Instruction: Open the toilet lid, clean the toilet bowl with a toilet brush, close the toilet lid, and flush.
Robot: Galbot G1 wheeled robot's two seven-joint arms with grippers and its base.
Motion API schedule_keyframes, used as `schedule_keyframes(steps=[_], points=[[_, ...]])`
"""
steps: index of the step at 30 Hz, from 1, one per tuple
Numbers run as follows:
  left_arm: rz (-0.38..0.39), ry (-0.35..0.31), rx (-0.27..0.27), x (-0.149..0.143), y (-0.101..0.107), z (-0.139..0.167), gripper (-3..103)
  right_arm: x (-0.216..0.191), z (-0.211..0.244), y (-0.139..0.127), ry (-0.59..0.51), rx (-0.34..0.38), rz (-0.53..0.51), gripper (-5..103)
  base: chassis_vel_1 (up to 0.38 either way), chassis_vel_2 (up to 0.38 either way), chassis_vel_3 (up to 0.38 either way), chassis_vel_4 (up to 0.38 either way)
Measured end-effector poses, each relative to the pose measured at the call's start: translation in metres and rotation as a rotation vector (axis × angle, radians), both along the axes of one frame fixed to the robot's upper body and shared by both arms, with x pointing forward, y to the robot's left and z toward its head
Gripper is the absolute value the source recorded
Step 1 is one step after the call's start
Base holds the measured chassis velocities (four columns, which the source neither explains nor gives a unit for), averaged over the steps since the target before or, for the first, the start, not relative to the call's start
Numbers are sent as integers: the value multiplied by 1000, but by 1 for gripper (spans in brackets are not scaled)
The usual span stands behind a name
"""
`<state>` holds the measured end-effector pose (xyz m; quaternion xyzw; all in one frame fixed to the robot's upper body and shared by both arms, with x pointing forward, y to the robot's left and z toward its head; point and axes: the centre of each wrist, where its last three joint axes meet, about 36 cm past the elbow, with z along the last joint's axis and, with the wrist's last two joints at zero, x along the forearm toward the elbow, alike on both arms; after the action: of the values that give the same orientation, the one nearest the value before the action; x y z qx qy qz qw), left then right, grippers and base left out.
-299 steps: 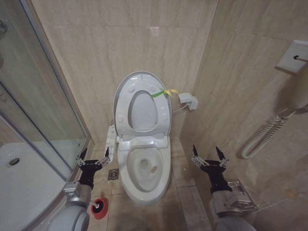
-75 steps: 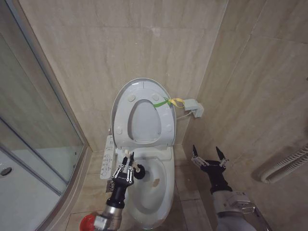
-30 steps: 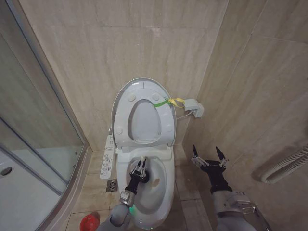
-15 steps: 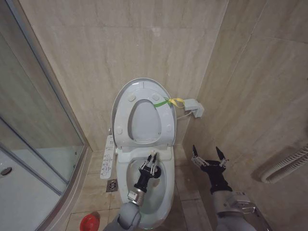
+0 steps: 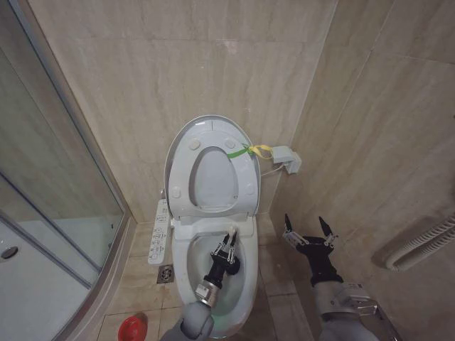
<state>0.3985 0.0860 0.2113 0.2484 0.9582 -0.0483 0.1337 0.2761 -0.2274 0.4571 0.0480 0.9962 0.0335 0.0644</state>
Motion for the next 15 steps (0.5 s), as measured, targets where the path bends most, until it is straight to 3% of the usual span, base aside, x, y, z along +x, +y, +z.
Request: schedule_keyframes(steps=[10, 15], points=[[40, 24, 73, 10, 32, -33, 18, 0, 0, 0, 0, 0, 0, 100, 0, 0, 0, 0], [31, -1, 65, 10, 25, -18, 18, 0, 0, 0, 0, 0, 0, 100, 0, 0, 0, 0]])
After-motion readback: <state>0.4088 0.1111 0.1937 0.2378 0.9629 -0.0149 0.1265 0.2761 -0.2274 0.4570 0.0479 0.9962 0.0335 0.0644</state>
